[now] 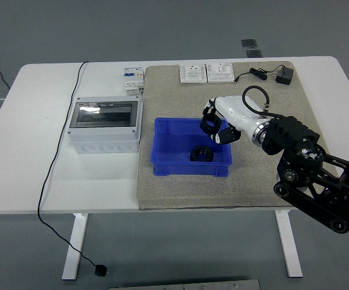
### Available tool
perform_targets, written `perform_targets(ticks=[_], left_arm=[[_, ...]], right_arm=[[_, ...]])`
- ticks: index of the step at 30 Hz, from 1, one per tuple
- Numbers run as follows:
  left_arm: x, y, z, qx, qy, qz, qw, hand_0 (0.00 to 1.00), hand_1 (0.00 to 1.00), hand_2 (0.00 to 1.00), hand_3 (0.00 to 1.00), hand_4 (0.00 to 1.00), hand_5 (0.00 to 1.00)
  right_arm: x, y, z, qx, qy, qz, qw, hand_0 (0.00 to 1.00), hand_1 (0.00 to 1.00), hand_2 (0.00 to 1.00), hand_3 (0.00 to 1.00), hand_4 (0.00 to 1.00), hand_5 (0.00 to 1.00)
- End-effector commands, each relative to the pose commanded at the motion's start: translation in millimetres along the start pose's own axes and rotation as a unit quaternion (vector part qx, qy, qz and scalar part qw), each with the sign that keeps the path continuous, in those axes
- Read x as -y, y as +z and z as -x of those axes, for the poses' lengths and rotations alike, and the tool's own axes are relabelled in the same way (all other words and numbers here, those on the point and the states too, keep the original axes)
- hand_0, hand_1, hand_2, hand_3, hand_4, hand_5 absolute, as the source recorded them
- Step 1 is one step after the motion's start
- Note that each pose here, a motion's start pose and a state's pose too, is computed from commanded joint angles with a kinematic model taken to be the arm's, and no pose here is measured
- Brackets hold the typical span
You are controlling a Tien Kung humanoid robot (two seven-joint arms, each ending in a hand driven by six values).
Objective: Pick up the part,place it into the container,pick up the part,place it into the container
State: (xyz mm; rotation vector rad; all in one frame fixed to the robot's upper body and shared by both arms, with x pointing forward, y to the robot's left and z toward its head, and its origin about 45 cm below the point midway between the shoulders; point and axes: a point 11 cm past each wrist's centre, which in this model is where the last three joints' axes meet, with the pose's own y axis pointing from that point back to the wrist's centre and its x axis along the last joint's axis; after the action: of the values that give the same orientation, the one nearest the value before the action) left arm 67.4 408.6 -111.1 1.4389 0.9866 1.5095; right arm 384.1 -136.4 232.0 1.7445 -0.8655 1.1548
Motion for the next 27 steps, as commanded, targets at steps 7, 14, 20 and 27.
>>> perform_targets(ticks=[7, 14, 20, 27], left_arm=[[0.0, 0.7, -0.7, 0.001, 0.001, 0.000, 1.000, 0.719, 0.592, 0.711, 0.587, 0.620, 0.494], [0.0, 0.6, -1.0, 0.001, 0.001, 0.000, 1.000, 0.719, 0.592, 0.711, 0.586, 0.619, 0.494], [0.0, 0.7, -1.4, 0.001, 0.001, 0.000, 1.000, 0.718, 0.592, 0.709, 0.586, 0.617, 0.492], [0.0, 0.7, -2.0, 0.002, 0.002, 0.000, 1.000, 0.719, 0.591, 0.709, 0.586, 0.617, 0.492]], right_arm=[[4.9, -15.2, 22.2, -0.019, -0.035, -0.019, 0.999, 0.208, 0.175, 0.605, 0.617, 0.380, 0.027], [8.0, -14.9, 31.2, -0.030, -0.050, -0.014, 0.998, 0.207, 0.174, 0.637, 0.652, 0.388, 0.025], [9.3, -13.1, 31.4, -0.034, -0.053, -0.006, 0.998, 0.198, 0.181, 0.685, 0.672, 0.517, 0.065], [9.5, -10.9, 33.1, -0.036, -0.064, 0.003, 0.997, 0.179, 0.185, 0.683, 0.662, 0.647, 0.102]])
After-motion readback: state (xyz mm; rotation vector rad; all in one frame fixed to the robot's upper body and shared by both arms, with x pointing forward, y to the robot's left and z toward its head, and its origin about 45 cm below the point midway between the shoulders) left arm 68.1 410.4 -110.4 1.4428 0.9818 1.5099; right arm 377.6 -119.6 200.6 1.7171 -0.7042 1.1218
